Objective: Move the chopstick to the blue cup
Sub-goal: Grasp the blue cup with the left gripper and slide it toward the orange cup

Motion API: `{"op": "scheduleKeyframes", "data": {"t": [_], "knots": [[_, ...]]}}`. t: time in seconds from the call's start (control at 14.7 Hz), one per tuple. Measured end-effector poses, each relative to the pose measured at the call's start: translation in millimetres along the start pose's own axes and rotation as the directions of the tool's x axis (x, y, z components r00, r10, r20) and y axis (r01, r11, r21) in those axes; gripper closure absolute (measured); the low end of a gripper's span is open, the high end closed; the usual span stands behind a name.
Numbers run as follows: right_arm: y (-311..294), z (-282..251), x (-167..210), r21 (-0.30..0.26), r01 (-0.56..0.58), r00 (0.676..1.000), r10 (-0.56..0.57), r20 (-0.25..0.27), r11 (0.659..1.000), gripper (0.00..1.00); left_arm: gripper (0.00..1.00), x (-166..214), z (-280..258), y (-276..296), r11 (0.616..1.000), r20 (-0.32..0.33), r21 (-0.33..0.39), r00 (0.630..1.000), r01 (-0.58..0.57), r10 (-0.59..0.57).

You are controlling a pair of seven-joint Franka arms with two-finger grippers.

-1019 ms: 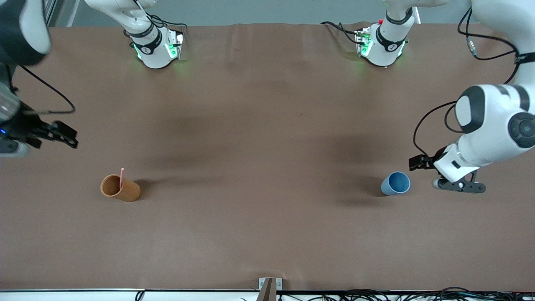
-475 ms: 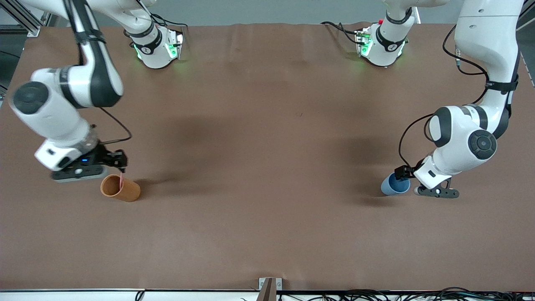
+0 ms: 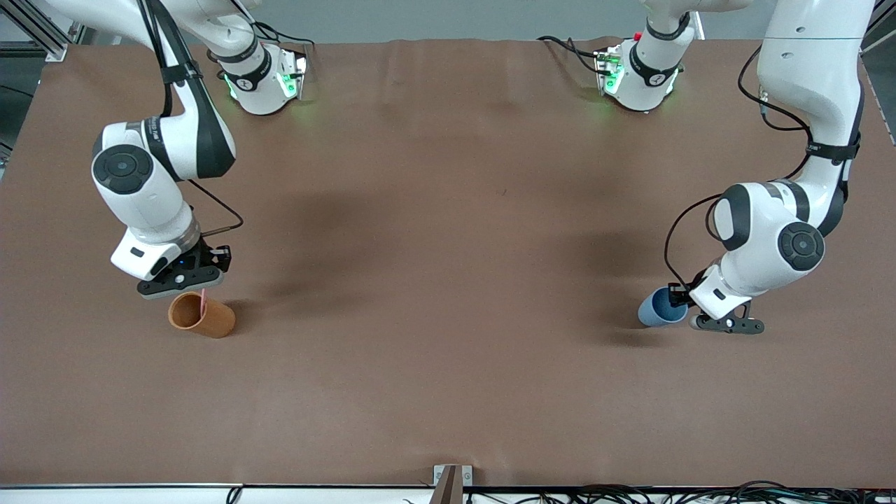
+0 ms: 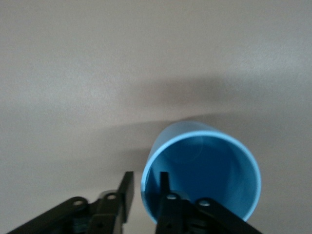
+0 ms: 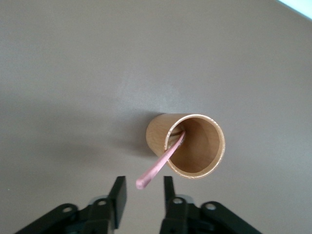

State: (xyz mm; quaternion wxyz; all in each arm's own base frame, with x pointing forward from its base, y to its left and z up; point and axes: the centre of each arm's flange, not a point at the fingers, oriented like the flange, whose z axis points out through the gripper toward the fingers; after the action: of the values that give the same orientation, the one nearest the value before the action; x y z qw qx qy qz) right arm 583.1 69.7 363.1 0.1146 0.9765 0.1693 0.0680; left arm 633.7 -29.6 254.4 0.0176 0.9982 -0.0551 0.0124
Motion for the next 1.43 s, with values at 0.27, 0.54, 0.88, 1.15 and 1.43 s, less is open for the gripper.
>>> {"op": "scheduleKeyframes", "data": {"t": [0.27, 0.54, 0.88, 1.15, 1.43], "knots": [[-1.0, -2.7, 3.0, -0.005, 0.008, 0.999, -0.008, -0.048, 1.0, 0.66, 0.95, 20.2, -36.0, 17.6, 0.999, -0.032, -0.013, 0.999, 0.032, -0.033], [-2.7, 2.0, 0.1, -0.014, 0.024, 0.998, -0.025, -0.056, 1.0, 0.69, 0.95, 32.3, -83.6, 102.4, 0.982, -0.016, -0.079, 0.985, 0.171, -0.173], [1.6, 2.0, -1.4, -0.034, 0.036, 0.997, -0.038, -0.061, 0.999, 0.85, 0.95, -0.7, -86.9, 264.0, 0.936, -0.01, -0.055, 0.937, 0.349, -0.35], [14.5, -3.0, -3.5, -0.046, 0.02, 0.997, -0.024, -0.072, 0.999, 0.9, 0.95, -21.7, -67.1, 358.9, 0.9, 0.015, -0.067, 0.902, 0.431, -0.431], [25.6, -11.5, -1.0, -0.053, 0.002, 0.996, -0.007, -0.09, 0.999, 0.91, 0.95, -37.2, -26.0, 402.8, 0.894, 0.006, -0.024, 0.894, 0.448, -0.448]]}}
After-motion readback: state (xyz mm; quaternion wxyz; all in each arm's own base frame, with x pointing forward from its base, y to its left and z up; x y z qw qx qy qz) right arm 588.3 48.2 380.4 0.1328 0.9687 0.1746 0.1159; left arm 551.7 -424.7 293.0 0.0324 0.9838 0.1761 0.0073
